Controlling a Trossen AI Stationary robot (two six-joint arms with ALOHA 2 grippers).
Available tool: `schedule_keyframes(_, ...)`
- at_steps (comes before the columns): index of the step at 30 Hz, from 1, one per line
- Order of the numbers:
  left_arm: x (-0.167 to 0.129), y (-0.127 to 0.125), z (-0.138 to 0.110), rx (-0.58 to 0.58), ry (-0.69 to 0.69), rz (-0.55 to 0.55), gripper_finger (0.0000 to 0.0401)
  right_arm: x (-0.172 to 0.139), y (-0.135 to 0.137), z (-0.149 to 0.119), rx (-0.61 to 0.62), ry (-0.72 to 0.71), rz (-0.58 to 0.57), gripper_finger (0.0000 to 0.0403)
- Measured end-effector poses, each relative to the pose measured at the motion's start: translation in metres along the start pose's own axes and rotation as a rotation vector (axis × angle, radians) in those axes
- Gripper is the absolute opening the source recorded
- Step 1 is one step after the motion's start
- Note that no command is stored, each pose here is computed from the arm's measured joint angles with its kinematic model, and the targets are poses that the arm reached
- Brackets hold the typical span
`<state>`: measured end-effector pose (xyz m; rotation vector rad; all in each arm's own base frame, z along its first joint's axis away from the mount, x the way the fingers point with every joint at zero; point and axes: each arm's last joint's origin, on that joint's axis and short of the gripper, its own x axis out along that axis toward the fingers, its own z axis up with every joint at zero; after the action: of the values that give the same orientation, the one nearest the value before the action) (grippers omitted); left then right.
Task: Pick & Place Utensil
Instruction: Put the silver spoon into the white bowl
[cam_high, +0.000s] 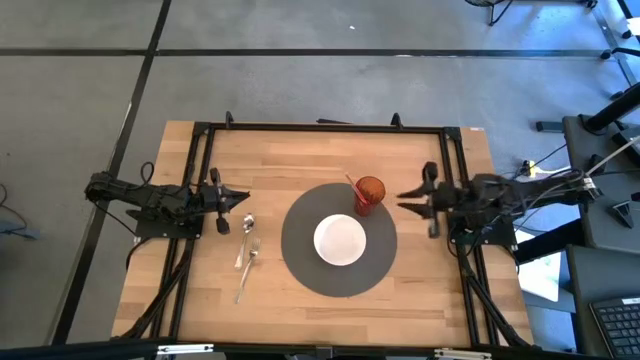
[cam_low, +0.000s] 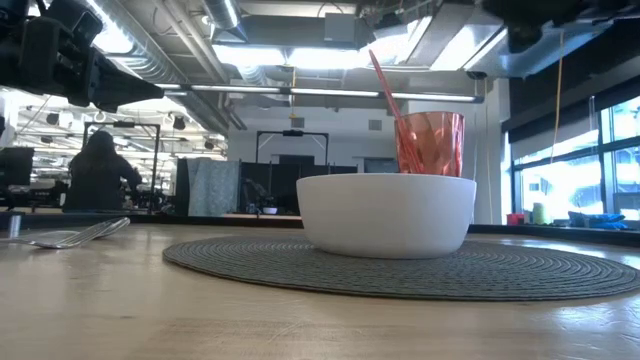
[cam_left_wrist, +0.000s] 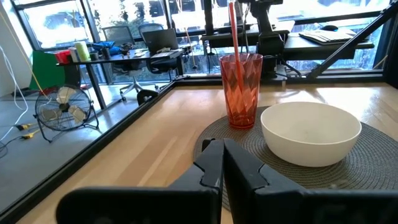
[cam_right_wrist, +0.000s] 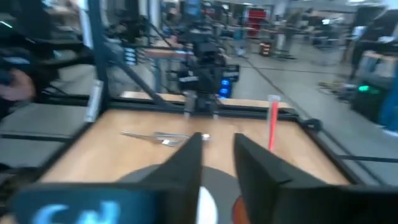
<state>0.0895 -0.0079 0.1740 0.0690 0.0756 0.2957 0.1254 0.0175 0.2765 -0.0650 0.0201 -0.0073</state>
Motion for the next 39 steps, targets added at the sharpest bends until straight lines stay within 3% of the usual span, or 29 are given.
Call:
schedule_keyframes(2,0.000,0.000,0.000,0.000,0.000,0.000,0.0006,-0.012,-0.001,0.001,0.005,-0.010,0.056,0.0031)
schedule_keyframes(4,0.000,0.000,0.000,0.000,-0.001,0.000,0.0006,-0.022,-0.001,0.002,0.002,-0.036,0.126,0.0011)
schedule_keyframes(9,0.000,0.000,0.000,-0.001,-0.001,0.000,0.0006,-0.041,-0.003,-0.001,0.046,-0.156,0.168,0.0009)
schedule_keyframes(16,0.000,0.000,0.000,0.000,0.000,0.000,0.0006,-0.047,-0.001,-0.042,0.058,-0.302,0.159,0.0005)
schedule_keyframes(25,0.000,0.000,0.000,0.011,0.006,0.001,0.0006,-0.033,0.004,-0.078,0.034,-0.270,0.167,0.0004)
schedule_keyframes(39,0.001,-0.001,-0.001,-0.035,0.014,0.006,0.0006,-0.028,0.004,-0.095,0.100,-0.198,0.131,0.0003)
